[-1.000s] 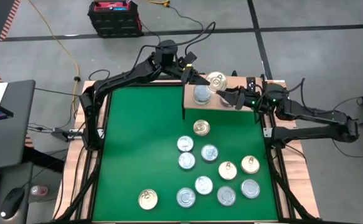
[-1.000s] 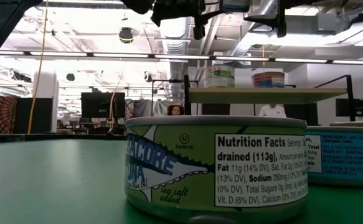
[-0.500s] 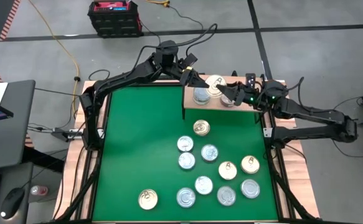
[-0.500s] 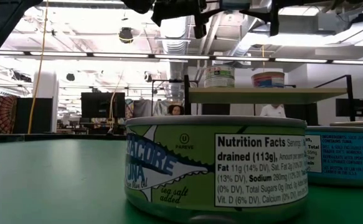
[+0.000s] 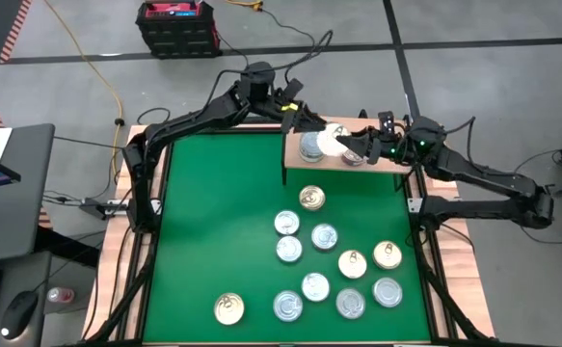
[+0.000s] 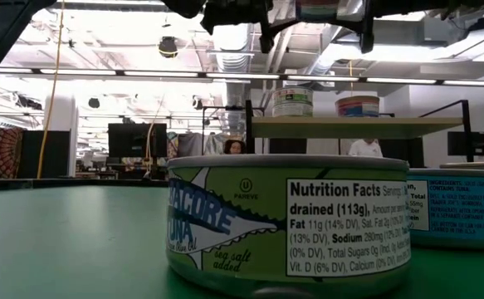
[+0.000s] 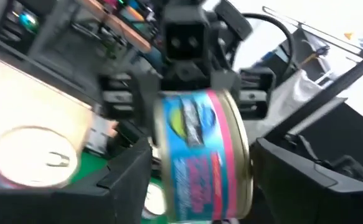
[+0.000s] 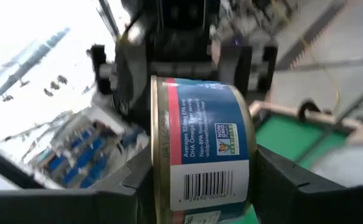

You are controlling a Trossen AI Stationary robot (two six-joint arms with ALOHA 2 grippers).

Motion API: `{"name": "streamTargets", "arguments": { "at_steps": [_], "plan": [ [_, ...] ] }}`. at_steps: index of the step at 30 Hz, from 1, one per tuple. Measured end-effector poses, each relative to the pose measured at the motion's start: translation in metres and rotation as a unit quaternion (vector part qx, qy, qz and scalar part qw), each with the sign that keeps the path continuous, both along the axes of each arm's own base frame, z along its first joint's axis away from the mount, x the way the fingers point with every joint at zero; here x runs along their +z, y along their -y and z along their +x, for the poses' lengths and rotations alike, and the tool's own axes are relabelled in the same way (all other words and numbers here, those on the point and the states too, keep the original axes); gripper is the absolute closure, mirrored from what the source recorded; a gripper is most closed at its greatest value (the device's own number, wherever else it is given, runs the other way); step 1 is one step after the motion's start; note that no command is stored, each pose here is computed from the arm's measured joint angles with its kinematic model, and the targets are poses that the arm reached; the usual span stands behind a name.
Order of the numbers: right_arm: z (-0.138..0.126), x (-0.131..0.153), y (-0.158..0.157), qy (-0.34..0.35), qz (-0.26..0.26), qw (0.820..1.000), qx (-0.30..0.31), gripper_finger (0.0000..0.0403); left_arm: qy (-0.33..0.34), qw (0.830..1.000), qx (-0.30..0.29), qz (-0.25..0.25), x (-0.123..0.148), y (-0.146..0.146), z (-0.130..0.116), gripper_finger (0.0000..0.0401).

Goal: Stack canned seafood by type on shelf
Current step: Stack the pink tuna can on top of the pink tuna can

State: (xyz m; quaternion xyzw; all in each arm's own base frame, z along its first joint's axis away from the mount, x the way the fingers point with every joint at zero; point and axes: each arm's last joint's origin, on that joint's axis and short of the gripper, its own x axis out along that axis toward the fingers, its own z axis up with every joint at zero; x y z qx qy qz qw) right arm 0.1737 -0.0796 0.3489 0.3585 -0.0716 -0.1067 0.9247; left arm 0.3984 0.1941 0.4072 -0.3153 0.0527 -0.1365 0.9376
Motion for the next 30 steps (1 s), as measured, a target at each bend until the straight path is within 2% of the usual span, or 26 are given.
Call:
{"name": "streamTargets", "arguments": {
  "at_steps": [6, 10, 13, 17, 20, 26, 30],
  "plan": [
    [-0.017, 0.001, 0.003, -0.080, 0.044, 0.996, -0.004, 0.0190, -0.001, 0.998, 0.060, 0.003, 0.000, -0.024, -0.011, 0.0088],
    [-0.030, -0.002, 0.007, -0.144, 0.084, 0.986, -0.027, 0.0189, -0.011, 0.995, 0.096, 0.026, -0.004, -0.033, -0.015, 0.0082],
    [-0.038, -0.006, 0.010, -0.188, 0.117, 0.974, -0.048, 0.0187, -0.049, 0.985, 0.140, 0.087, -0.007, -0.027, -0.017, 0.0084],
    [-0.047, -0.005, 0.013, -0.227, 0.136, 0.962, -0.067, 0.0187, -0.112, 0.955, 0.177, 0.208, -0.008, 0.001, -0.016, 0.0089],
    [-0.049, -0.005, 0.017, -0.237, 0.149, 0.957, -0.078, 0.0187, -0.130, 0.944, 0.166, 0.252, -0.007, 0.020, -0.013, 0.0091],
    [-0.047, -0.020, 0.030, -0.289, 0.180, 0.936, -0.087, 0.0185, -0.116, 0.951, 0.113, 0.263, -0.006, 0.045, -0.006, 0.0099],
    [-0.038, -0.025, 0.040, -0.296, 0.184, 0.934, -0.076, 0.0185, -0.115, 0.950, 0.077, 0.282, -0.015, 0.068, 0.003, 0.0110]
  ]
}}
